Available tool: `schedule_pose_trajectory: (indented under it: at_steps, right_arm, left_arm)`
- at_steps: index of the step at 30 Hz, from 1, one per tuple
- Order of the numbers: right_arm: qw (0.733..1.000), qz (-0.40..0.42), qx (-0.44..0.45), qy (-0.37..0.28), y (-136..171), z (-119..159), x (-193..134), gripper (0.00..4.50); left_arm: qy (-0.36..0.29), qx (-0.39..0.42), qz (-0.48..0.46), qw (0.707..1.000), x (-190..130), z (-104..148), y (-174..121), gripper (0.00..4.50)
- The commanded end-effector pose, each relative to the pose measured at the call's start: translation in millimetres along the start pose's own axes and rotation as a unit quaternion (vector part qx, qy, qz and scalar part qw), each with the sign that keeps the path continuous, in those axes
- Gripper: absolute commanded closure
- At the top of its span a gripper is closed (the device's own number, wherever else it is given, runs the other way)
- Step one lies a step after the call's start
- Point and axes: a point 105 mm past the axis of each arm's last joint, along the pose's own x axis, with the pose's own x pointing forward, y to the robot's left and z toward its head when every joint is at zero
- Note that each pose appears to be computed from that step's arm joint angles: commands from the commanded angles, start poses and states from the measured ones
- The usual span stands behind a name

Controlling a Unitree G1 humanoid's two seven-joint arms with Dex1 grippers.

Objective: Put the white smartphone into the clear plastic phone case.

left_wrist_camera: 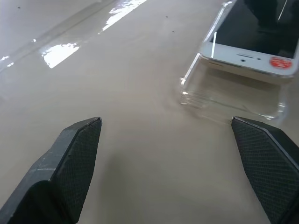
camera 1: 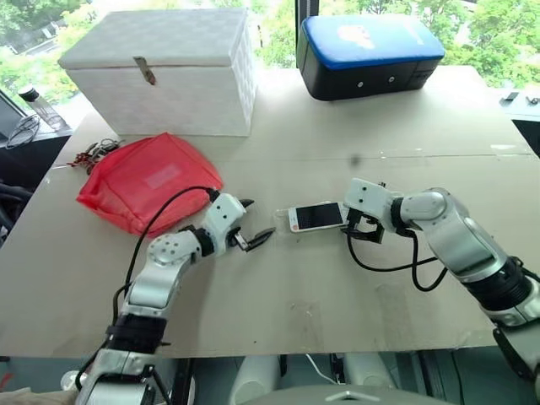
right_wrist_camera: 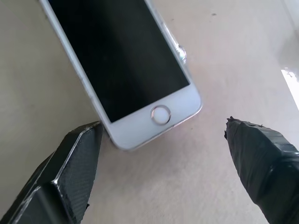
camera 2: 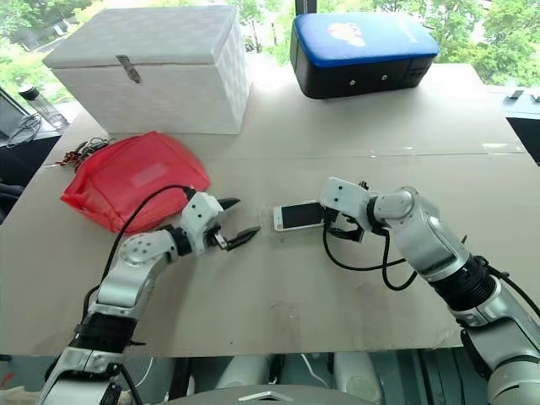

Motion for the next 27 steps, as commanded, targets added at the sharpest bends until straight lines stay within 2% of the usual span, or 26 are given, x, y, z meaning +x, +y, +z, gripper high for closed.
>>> schedule_pose_trajectory:
  at_steps: [1,5,8,10,13,15,17,20,21,22,23,24,25,27]
  right_arm:
    - [0.998,-0.060,0.018,0.001,-15,-6,6,0.10]
    - [0.995,-0.083,0.056,-0.024,-19,-1,10,0.10]
    - [0.994,-0.063,0.062,-0.060,-12,8,4,0.10]
    - [0.994,-0.051,0.066,-0.065,-9,5,-4,0.10]
    - [0.993,-0.046,0.080,-0.071,-8,-2,-14,0.10]
    - [0.992,-0.040,0.088,-0.085,-7,-3,-16,0.10]
    - [0.992,-0.040,0.091,-0.083,-8,-7,-14,0.00]
    - [0.992,-0.097,0.062,-0.048,-30,-20,-3,0.00]
    - [0.990,-0.116,0.068,-0.050,-38,-22,0,0.00]
    - [0.987,-0.129,0.079,-0.053,-44,-23,3,0.00]
    - [0.985,-0.136,0.090,-0.057,-47,-25,8,0.00]
    - [0.983,-0.144,0.096,-0.062,-49,-28,14,0.00]
    - [0.982,-0.139,0.110,-0.069,-47,-32,23,0.00]
    - [0.983,-0.119,0.115,-0.080,-39,-38,36,0.00]
  left_arm:
    - [0.000,0.012,0.007,1.000,-10,2,12,0.00]
    - [-0.011,-0.022,0.048,0.999,-19,6,25,0.00]
    - [-0.034,-0.066,0.038,0.997,-18,17,11,0.00]
    - [-0.041,-0.088,0.042,0.994,-16,24,4,0.00]
    - [-0.041,-0.108,0.004,0.993,-13,31,-13,0.00]
    - [-0.022,-0.105,-0.001,0.994,-15,27,-17,0.00]
    - [0.000,-0.115,0.004,0.993,-17,19,-18,0.54]
    - [0.008,-0.115,0.022,0.993,-19,16,-14,1.45]
    - [0.006,-0.121,0.034,0.992,-20,17,-12,1.84]
    - [0.005,-0.125,0.044,0.991,-21,17,-10,2.52]
    - [0.004,-0.129,0.054,0.990,-21,17,-9,2.58]
    - [0.010,-0.132,0.067,0.989,-22,15,-8,3.01]
    - [0.024,-0.133,0.075,0.988,-21,9,-13,3.15]
    - [0.042,-0.138,0.080,0.986,-15,1,-24,3.15]
